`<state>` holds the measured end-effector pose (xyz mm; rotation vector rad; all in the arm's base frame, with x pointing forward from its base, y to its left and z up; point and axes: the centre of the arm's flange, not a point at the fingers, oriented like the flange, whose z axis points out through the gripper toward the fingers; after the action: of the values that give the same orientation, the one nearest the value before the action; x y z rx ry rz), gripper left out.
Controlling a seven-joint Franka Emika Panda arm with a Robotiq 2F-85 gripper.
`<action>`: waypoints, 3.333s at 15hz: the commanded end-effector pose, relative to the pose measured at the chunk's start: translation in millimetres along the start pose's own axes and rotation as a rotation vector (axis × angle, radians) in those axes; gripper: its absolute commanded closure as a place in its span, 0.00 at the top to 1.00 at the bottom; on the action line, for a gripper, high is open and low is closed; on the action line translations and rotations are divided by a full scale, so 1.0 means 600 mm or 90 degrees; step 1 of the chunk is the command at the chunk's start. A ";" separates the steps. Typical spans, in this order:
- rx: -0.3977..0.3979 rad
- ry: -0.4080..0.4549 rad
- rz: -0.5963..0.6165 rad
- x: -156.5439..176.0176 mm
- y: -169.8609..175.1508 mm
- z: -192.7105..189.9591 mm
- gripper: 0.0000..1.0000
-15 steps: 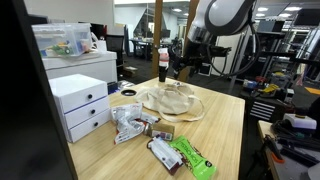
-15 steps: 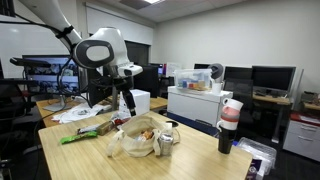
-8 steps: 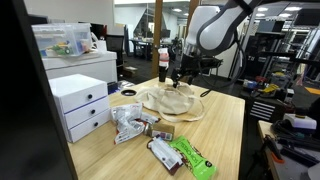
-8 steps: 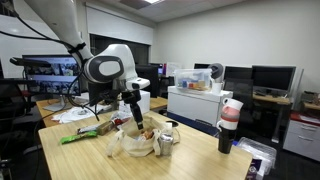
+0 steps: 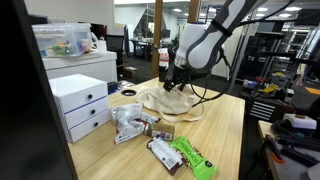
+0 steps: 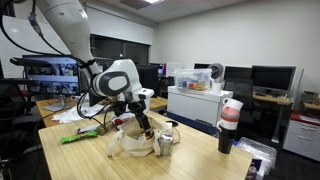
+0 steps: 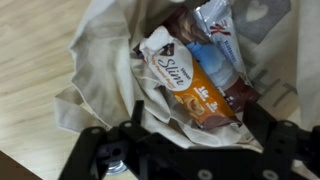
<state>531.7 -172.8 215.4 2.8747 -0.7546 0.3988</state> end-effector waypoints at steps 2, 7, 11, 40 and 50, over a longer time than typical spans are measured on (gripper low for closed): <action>-0.003 -0.006 -0.084 0.008 -0.010 0.034 1.00; 0.006 -0.022 -0.138 0.004 -0.032 0.059 1.00; 0.000 -0.020 -0.153 0.006 -0.045 0.086 1.00; -0.132 -0.080 -0.037 0.027 -0.005 0.035 0.07; -0.141 -0.079 -0.036 0.042 0.008 -0.043 0.07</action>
<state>559.1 -188.9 220.5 2.7265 -0.6674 0.1286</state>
